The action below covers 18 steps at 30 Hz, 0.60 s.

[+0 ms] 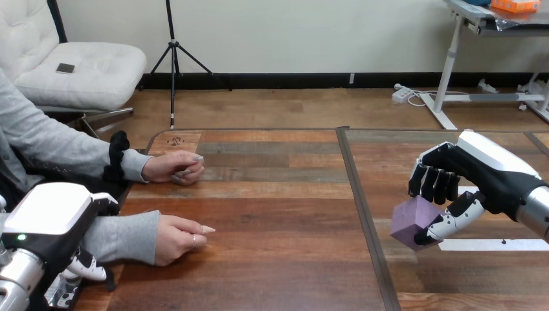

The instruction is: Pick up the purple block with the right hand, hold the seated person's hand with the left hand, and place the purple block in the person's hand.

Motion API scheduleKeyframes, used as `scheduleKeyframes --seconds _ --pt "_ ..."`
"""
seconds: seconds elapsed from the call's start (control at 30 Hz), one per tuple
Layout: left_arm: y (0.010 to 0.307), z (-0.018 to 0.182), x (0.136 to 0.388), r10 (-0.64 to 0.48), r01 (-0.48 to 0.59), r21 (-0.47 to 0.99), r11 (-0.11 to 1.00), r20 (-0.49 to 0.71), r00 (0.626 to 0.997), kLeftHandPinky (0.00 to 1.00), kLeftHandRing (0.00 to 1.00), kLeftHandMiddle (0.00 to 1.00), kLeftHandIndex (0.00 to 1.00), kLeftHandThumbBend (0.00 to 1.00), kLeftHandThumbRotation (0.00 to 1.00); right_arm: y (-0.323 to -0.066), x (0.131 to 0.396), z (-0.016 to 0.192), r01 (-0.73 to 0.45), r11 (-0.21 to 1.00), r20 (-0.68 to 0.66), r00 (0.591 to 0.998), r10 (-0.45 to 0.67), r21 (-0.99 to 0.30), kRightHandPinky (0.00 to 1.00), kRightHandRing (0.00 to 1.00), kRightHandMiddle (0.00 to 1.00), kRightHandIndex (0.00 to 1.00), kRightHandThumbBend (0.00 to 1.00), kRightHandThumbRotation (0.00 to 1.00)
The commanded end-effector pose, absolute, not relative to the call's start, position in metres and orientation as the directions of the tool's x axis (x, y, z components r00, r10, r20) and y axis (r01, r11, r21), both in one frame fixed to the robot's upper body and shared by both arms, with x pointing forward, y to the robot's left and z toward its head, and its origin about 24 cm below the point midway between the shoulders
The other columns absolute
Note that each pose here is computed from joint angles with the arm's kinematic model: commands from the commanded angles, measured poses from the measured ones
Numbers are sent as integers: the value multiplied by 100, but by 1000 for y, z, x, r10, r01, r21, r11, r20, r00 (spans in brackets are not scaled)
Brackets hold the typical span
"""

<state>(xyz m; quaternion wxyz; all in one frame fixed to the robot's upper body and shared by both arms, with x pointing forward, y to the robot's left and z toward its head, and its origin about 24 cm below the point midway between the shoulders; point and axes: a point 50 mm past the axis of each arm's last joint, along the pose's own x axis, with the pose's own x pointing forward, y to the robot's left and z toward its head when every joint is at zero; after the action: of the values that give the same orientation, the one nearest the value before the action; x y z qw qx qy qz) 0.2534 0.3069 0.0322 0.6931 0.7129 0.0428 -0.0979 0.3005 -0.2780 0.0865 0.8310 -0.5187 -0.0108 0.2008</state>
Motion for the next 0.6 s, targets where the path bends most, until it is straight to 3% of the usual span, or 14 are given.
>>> scheduleKeyframes --seconds 0.0,0.57 --pt "301 34 268 -85 151 988 -25 -152 985 57 64 68 68 100 7 -272 313 114 -213 442 -47 933 357 -872 36 38 41 41 92 0" --pt "293 19 271 -87 116 992 48 -112 990 50 58 62 62 100 0 -274 312 115 -215 432 -50 930 363 -876 36 38 41 41 91 0"
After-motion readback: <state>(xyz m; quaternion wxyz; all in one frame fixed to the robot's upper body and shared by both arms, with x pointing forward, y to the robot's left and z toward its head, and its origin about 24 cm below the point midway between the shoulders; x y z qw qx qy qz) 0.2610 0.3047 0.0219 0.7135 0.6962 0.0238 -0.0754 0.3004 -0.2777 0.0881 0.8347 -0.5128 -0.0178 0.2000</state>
